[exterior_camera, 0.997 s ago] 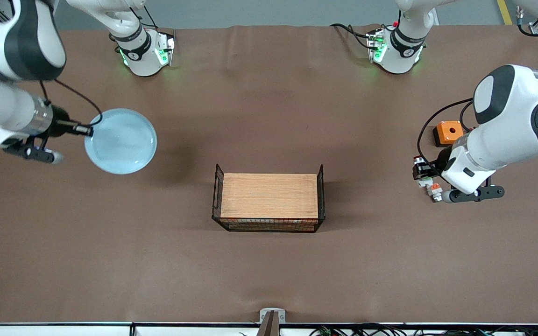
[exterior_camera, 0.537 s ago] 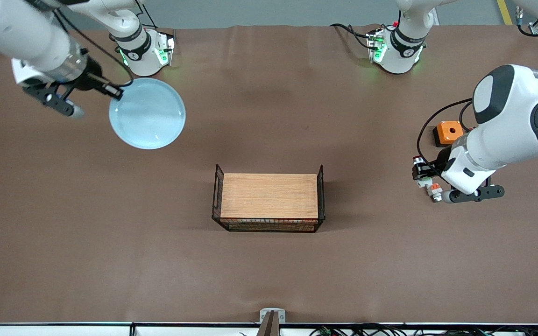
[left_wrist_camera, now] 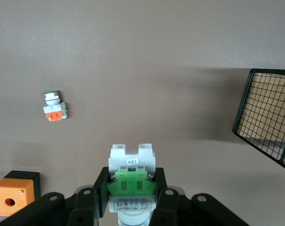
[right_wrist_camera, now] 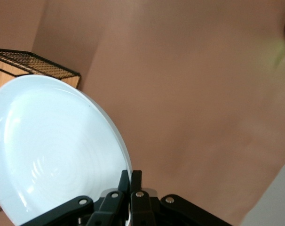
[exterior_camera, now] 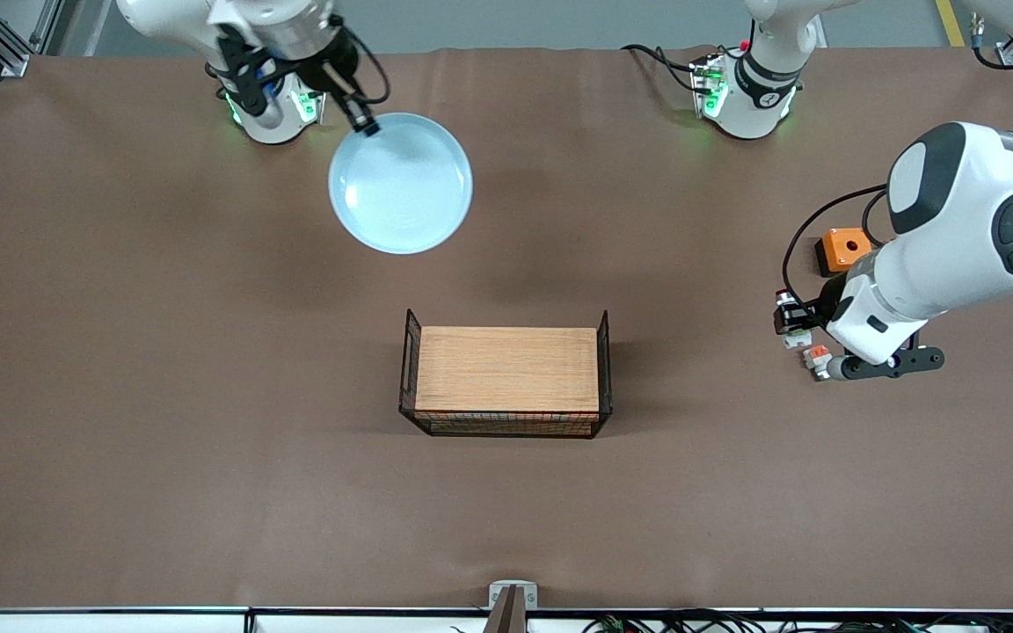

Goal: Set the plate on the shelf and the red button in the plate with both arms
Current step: 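Lift the plate with the right gripper and carry it toward the wooden box, then lower the plate onto the wooden board with the right gripper, then open the right gripper and withdraw while the left gripper carries the button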

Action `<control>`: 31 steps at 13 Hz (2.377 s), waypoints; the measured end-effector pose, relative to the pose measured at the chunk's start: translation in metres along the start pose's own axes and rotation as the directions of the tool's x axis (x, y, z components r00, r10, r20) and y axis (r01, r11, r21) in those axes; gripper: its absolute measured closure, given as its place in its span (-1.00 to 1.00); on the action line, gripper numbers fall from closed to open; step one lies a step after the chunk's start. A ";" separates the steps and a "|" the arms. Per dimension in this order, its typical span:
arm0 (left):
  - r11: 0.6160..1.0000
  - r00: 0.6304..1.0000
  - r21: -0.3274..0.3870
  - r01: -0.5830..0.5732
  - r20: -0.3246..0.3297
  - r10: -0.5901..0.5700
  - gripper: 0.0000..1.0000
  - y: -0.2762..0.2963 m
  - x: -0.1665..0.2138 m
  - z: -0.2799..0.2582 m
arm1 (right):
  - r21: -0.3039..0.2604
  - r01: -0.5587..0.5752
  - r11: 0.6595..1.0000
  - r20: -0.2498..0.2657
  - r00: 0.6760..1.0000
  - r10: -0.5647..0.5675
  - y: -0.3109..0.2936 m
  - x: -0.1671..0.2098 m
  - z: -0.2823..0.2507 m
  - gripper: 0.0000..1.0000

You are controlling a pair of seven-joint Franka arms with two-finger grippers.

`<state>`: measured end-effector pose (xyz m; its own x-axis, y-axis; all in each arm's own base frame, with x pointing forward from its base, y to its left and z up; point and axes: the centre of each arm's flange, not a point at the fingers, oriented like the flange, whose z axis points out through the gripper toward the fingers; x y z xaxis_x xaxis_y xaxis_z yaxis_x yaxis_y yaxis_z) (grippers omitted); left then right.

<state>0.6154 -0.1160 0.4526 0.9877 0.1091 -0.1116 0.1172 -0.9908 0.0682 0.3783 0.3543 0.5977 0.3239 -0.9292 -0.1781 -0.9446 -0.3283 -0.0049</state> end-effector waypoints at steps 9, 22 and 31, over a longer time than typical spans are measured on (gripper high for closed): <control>0.999 1.000 0.044 -0.012 -0.022 0.013 0.17 -0.004 0.004 -0.002 | 0.014 -0.314 0.949 -0.008 0.949 0.314 -0.081 -0.093 0.114 0.94; 0.999 0.999 0.032 0.026 -0.042 -0.024 0.17 -0.012 0.011 -0.016 | 0.070 -0.270 0.960 -0.062 0.959 0.275 -0.155 -0.068 0.198 0.94; 0.999 0.999 0.035 -0.026 -0.022 0.027 0.17 0.019 -0.007 -0.028 | 0.101 -0.243 0.965 -0.071 0.965 0.251 -0.181 -0.046 0.252 0.75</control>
<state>0.6139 -0.1333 0.4828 0.9925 0.0844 -0.0882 0.0880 -0.9954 0.0368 0.5205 0.4987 0.3588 0.0794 -0.9915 -0.1029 -0.9954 -0.0733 -0.0612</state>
